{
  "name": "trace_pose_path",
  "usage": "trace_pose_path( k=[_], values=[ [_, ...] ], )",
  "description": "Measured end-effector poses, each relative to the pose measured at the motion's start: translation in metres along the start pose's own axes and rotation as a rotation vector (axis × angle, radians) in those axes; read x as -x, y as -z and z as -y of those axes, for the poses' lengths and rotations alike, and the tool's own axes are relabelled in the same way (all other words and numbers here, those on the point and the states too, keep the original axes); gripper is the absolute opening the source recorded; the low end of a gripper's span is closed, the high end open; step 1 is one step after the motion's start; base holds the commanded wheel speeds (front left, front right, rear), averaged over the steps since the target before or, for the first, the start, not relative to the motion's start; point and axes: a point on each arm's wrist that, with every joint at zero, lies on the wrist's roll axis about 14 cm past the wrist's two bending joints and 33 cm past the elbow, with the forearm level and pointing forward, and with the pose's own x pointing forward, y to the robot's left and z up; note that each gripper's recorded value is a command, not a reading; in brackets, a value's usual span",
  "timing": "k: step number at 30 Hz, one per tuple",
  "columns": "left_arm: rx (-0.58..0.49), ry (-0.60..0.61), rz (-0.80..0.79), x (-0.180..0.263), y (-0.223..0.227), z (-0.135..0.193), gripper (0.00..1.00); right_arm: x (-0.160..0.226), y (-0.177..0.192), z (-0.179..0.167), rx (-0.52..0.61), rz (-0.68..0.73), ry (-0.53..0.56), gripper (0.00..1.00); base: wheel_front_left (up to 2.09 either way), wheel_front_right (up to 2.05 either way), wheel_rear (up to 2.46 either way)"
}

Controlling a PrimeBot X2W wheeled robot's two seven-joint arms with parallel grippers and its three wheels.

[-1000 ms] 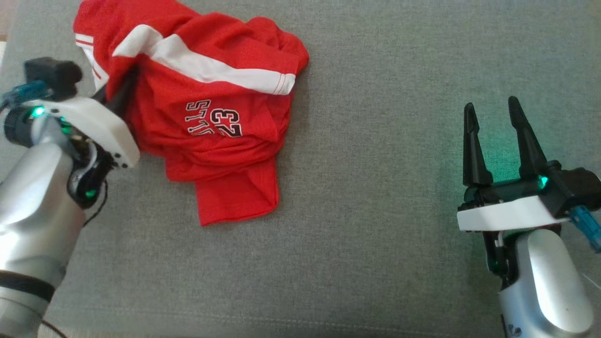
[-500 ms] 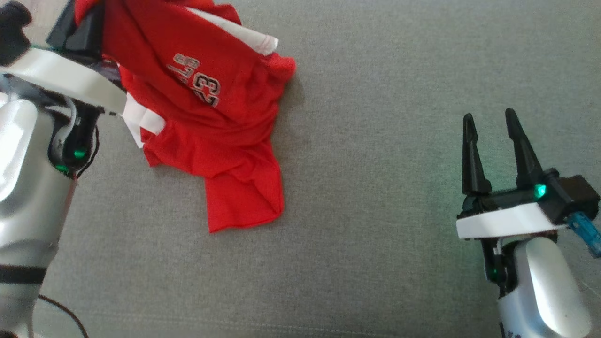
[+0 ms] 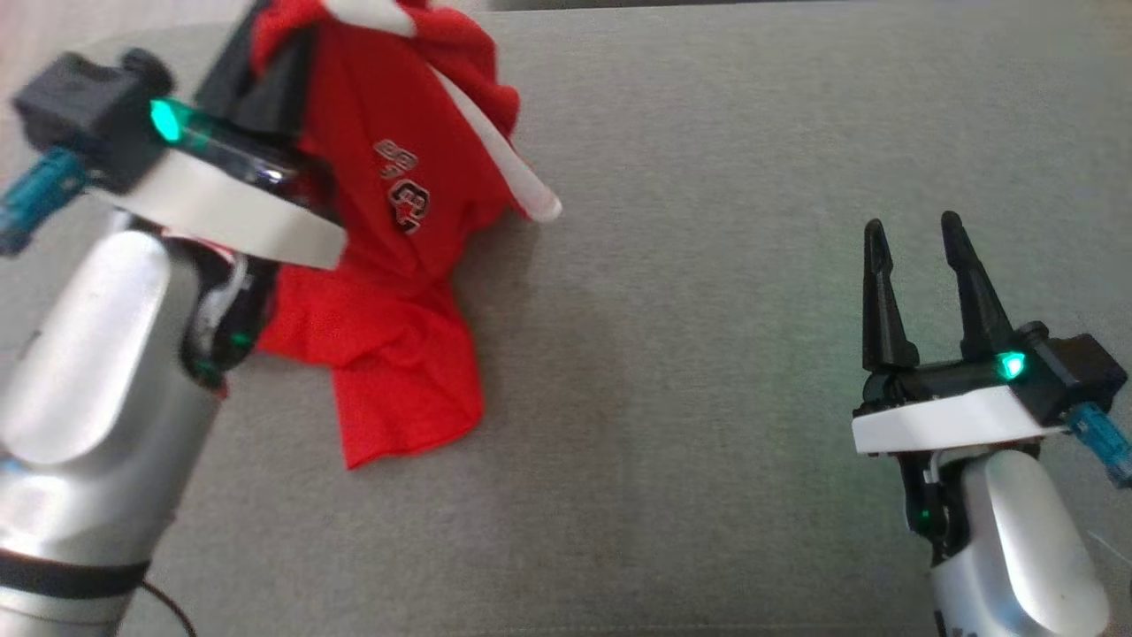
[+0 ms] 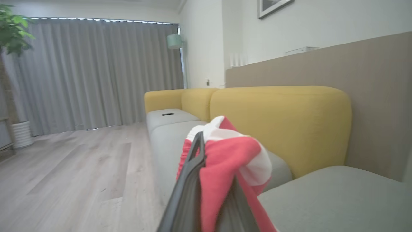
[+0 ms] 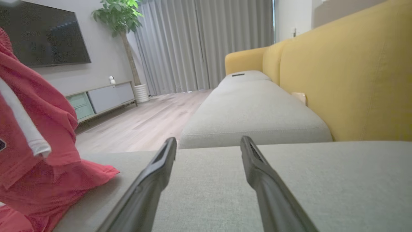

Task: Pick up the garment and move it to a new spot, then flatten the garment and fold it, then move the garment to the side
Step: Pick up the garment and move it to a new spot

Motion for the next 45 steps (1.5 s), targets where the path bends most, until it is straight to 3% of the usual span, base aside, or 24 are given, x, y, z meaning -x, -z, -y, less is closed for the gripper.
trace_pose_path(
  k=[12, 15, 20, 25, 29, 30, 31, 33, 36, 45],
  values=[
    [0.16, 0.29, 0.151, -0.085, -0.027, 0.13, 0.0, 0.031, -0.032, 0.054, -0.008, 0.072, 0.164, 1.0, 0.0, 0.0, 0.0],
    [0.206, 0.317, 0.214, -0.106, -0.041, 0.156, 0.0, 0.045, -0.041, 0.072, 0.006, 0.088, 0.22, 1.0, 0.0, 0.0, 0.0],
    [0.192, 0.355, 0.286, -0.129, -0.059, 0.185, 0.0, 0.064, -0.05, 0.093, 0.03, 0.102, 0.294, 1.0, 0.0, 0.0, 0.0],
    [0.154, 0.345, 0.184, -0.125, -0.015, 0.193, 0.0, 0.069, -0.052, 0.099, 0.038, 0.105, 0.314, 1.0, 0.0, 0.0, 0.0],
    [0.116, 0.336, -0.028, -0.087, 0.065, 0.193, 0.0, 0.066, -0.052, 0.1, 0.036, 0.107, 0.314, 1.0, 0.0, 0.0, 0.0],
    [0.107, 0.333, -0.098, -0.073, 0.089, 0.192, 0.27, 0.064, -0.051, 0.099, 0.037, 0.105, 0.311, 1.0, 0.0, 0.0, 0.0],
    [0.105, 0.327, -0.168, -0.056, 0.111, 0.191, 1.0, 0.062, -0.049, 0.098, 0.036, 0.103, 0.307, 1.0, 0.0, 0.0, 0.0],
    [0.089, 0.332, -0.29, -0.023, 0.148, 0.189, 1.0, 0.057, -0.047, 0.094, 0.039, 0.099, 0.291, 1.0, 0.0, 0.0, 0.0],
    [0.094, 0.292, -0.364, 0.003, 0.167, 0.178, 1.0, 0.049, -0.043, 0.087, 0.041, 0.093, 0.263, 1.0, 0.0, 0.0, 0.0],
    [0.085, 0.107, -0.147, -0.009, 0.091, 0.121, 1.0, 0.032, -0.035, 0.062, 0.04, 0.079, 0.184, 1.0, 0.0, 0.0, 0.0]
  ],
)
